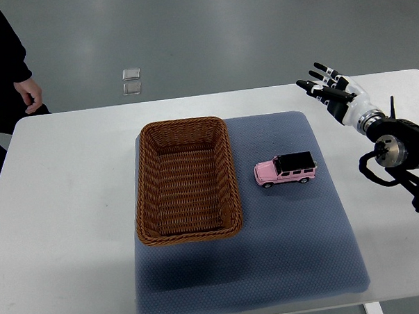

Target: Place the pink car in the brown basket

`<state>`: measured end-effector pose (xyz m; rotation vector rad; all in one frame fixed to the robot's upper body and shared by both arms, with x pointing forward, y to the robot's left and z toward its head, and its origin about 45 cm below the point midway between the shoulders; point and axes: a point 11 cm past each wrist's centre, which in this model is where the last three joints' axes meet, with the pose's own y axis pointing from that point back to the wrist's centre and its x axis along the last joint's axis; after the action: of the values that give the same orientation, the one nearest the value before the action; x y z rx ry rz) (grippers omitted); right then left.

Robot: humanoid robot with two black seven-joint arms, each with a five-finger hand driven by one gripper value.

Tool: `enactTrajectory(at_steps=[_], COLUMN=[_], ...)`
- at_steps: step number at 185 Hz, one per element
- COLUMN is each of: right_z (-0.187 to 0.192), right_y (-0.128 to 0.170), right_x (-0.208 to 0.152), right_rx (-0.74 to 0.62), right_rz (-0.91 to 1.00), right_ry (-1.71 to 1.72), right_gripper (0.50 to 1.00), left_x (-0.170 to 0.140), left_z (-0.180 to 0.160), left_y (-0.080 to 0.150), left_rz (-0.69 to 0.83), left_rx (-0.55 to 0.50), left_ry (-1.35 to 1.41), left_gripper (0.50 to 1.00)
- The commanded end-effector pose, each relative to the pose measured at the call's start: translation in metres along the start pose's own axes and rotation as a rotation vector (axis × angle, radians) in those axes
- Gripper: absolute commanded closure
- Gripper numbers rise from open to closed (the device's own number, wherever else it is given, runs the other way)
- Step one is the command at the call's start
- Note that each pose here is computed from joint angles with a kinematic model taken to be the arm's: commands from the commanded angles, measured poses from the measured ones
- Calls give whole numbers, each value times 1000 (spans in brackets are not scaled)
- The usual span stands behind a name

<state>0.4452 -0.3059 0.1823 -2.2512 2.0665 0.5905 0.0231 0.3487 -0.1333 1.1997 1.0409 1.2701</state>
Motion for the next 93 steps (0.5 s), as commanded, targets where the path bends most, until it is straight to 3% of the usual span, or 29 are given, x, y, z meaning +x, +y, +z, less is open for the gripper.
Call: enactTrajectory(at_steps=[1,93], right_z=[0,-1], right_y=[0,0], right_x=[0,4], right_rx=[0,2], right_rz=[0,15], right_ry=[0,0], right_gripper=[581,581], left_x=[0,1], left_z=[0,0], left_y=[0,0], left_rz=[-1,2], left_rx=[0,0], left_ry=[-1,1], left_gripper=[500,500])
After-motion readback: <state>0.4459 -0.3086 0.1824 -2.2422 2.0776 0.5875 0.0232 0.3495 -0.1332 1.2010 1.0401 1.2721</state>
